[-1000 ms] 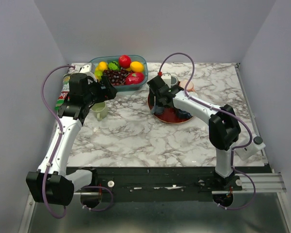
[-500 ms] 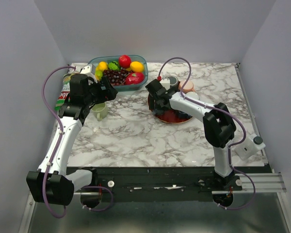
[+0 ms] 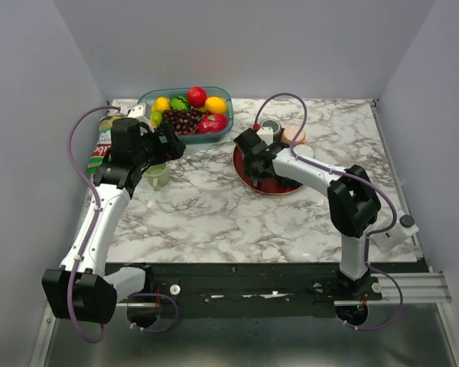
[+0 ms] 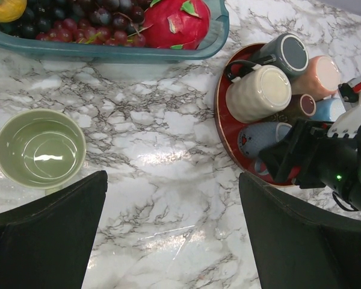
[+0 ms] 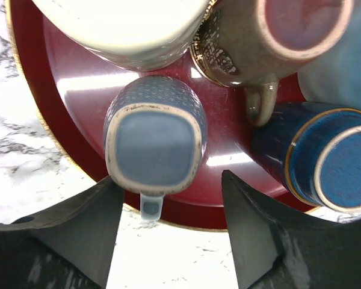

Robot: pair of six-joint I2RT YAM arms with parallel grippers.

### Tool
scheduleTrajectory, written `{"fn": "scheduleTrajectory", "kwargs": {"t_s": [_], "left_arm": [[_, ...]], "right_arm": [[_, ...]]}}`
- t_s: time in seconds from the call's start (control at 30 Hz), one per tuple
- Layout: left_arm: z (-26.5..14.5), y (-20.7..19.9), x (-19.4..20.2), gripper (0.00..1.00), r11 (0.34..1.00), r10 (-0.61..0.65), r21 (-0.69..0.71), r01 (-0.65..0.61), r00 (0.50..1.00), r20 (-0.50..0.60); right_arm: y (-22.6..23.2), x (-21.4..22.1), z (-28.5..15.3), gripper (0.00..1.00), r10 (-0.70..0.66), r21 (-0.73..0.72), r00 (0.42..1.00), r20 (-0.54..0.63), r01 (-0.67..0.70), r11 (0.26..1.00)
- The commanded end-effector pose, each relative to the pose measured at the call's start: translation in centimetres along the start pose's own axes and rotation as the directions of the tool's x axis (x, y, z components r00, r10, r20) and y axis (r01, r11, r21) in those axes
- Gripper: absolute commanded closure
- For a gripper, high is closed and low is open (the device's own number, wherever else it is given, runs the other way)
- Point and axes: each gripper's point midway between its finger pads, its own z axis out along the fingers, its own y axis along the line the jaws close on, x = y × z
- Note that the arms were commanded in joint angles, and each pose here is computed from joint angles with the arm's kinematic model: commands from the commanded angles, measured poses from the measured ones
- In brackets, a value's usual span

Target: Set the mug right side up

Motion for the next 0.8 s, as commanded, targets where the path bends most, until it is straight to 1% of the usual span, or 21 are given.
{"fn": "scheduleTrajectory", "kwargs": {"t_s": [0.0, 0.07, 0.1, 0.17, 0.2, 0.27, 0.3, 0.37, 0.43, 0.57, 0.77], "left_arm": [[-0.1, 0.0, 0.0, 0.01, 1.0, 0.008, 0.009, -0.008, 1.0, 0.011], [0.0, 0.1, 0.2, 0.01, 1.0, 0.004, 0.007, -0.004, 1.0, 0.007], [0.0, 0.1, 0.2, 0.01, 1.0, 0.003, 0.01, -0.003, 1.0, 0.007], [0.1, 0.2, 0.4, 0.01, 1.0, -0.001, 0.009, 0.001, 1.0, 0.003], [0.1, 0.2, 0.4, 0.01, 1.0, -0.002, 0.008, 0.002, 1.0, 0.002], [0.1, 0.2, 0.4, 0.01, 1.0, -0.001, 0.006, 0.001, 1.0, 0.004], [0.1, 0.3, 0.5, 0.01, 1.0, -0.002, 0.005, 0.002, 1.0, 0.001], [0.0, 0.2, 0.4, 0.01, 1.0, -0.001, 0.004, 0.001, 1.0, 0.005], [0.0, 0.3, 0.6, 0.01, 1.0, -0.002, 0.001, 0.002, 1.0, 0.0], [-0.1, 0.3, 0.6, 0.01, 1.0, -0.002, 0.001, 0.002, 1.0, 0.001], [-0.1, 0.3, 0.5, 0.01, 1.0, -0.003, 0.0, 0.003, 1.0, 0.005]], "right_arm": [[-0.9, -1.3, -1.5, 0.32, 0.003, 0.011, 0.998, 0.06, -0.004, 1.0], [-0.5, -1.4, -1.8, 0.35, 0.0, -0.017, 0.998, 0.065, 0.001, 1.0], [-0.4, -1.3, -1.7, 0.38, -0.001, -0.026, 0.998, 0.064, 0.003, 1.0], [0.2, -0.9, -1.5, 0.43, -0.013, -0.051, 0.999, 0.052, 0.016, 0.999], [0.3, -0.9, -1.4, 0.48, -0.018, -0.055, 0.999, 0.05, 0.021, 0.998], [0.6, -0.7, -1.0, 0.55, -0.03, -0.067, 0.999, 0.038, 0.032, 0.997], [0.8, -0.6, -1.0, 0.6, -0.035, -0.071, 0.999, 0.035, 0.037, 0.997], [1.0, -0.7, -0.8, 0.62, -0.042, -0.077, 0.999, 0.033, 0.045, 0.996], [1.3, -0.7, -0.6, 0.68, -0.047, -0.08, 0.998, 0.031, 0.049, 0.996], [1.4, -0.9, -0.6, 0.7, -0.062, -0.085, 0.998, 0.034, 0.064, 0.994], [1.4, -0.5, -0.2, 0.67, -0.076, -0.08, 0.997, 0.023, 0.078, 0.994]]}}
